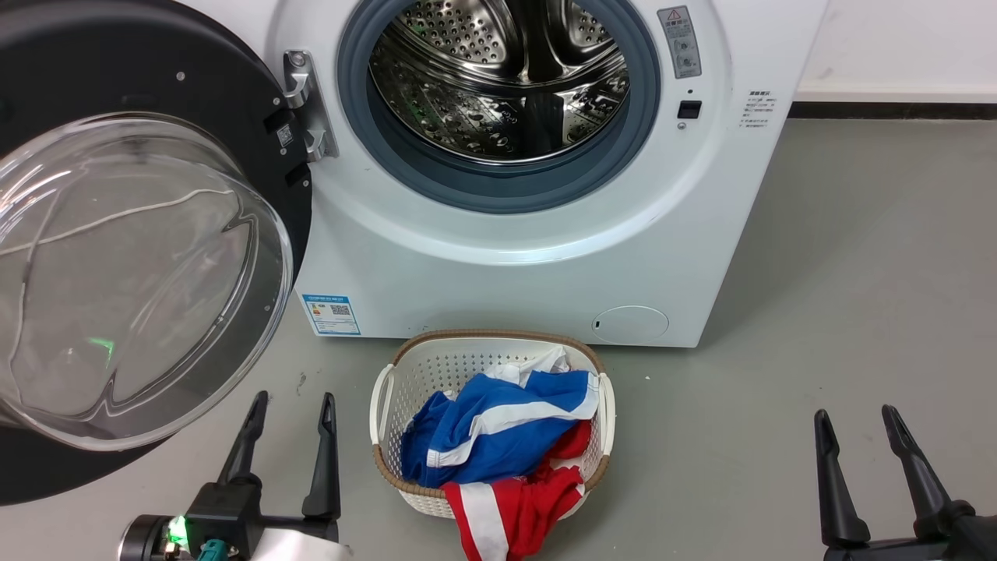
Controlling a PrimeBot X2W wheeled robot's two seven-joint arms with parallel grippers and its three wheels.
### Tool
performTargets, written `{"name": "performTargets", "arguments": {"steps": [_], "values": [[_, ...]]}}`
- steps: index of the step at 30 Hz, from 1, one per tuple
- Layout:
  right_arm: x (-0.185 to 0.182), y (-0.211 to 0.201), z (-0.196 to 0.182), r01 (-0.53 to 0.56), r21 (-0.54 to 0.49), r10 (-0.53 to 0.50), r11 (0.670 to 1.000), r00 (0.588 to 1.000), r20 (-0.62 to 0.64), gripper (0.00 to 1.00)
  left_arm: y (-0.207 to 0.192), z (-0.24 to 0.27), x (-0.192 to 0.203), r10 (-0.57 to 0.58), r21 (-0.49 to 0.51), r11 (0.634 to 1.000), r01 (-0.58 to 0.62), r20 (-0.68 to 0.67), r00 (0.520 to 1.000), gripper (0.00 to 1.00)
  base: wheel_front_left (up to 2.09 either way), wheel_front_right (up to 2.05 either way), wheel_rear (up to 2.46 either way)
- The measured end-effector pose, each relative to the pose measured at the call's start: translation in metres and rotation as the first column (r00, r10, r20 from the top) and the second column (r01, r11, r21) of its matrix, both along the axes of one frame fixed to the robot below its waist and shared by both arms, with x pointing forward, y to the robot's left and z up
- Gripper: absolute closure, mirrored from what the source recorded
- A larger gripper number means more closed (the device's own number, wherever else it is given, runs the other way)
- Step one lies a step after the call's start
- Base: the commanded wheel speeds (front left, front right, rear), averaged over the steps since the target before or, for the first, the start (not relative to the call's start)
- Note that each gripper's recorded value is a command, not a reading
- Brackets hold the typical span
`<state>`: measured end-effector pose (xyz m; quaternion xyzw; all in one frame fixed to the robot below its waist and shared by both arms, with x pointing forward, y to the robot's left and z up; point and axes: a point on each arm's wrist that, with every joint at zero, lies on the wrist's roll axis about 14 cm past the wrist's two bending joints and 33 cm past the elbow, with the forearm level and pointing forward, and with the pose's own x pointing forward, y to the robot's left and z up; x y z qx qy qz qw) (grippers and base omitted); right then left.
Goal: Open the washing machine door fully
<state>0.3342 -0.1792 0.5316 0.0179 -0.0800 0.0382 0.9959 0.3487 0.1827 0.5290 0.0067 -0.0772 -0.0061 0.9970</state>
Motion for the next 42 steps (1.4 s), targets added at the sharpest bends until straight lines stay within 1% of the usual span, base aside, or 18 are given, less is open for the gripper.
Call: {"name": "performTargets", "arguments": {"steps": [17,18,23,29,35,42], "values": [[-0.01,-0.003,-0.003,0.013,0.015,-0.013,1.0,1.0,-0.01,0.0,0.0,-0.011,-0.003,0.012,-0.012,1.0,-0.012,-0.035,0.999,0.0,0.0,0.0,0.0],[-0.01,-0.004,-0.005,0.014,0.016,-0.014,1.0,1.0,-0.017,1.0,0.0,-0.014,-0.004,0.013,-0.011,1.0,-0.014,-0.043,0.999,1.0,0.0,0.0,0.0],[-0.012,-0.004,-0.021,0.016,0.027,-0.014,1.0,0.998,-0.067,1.0,0.0,-0.036,-0.01,0.018,-0.025,0.999,-0.021,-0.118,0.993,1.0,0.0,0.0,0.0],[-0.01,-0.007,-0.026,0.034,0.152,-0.019,0.988,0.995,-0.096,1.0,0.007,-0.043,-0.009,0.029,-0.146,0.988,-0.052,-0.158,0.987,1.0,0.0,0.0,0.0],[-0.005,-0.01,-0.028,0.047,0.267,-0.018,0.963,0.994,-0.111,1.0,0.01,-0.046,-0.006,0.026,-0.262,0.962,-0.073,-0.177,0.984,1.0,0.0,0.0,0.0],[0.001,-0.012,-0.03,0.061,0.385,-0.012,0.921,0.992,-0.127,1.0,0.013,-0.047,-0.002,0.019,-0.383,0.919,-0.093,-0.191,0.981,1.0,0.0,0.0,0.0]]}}
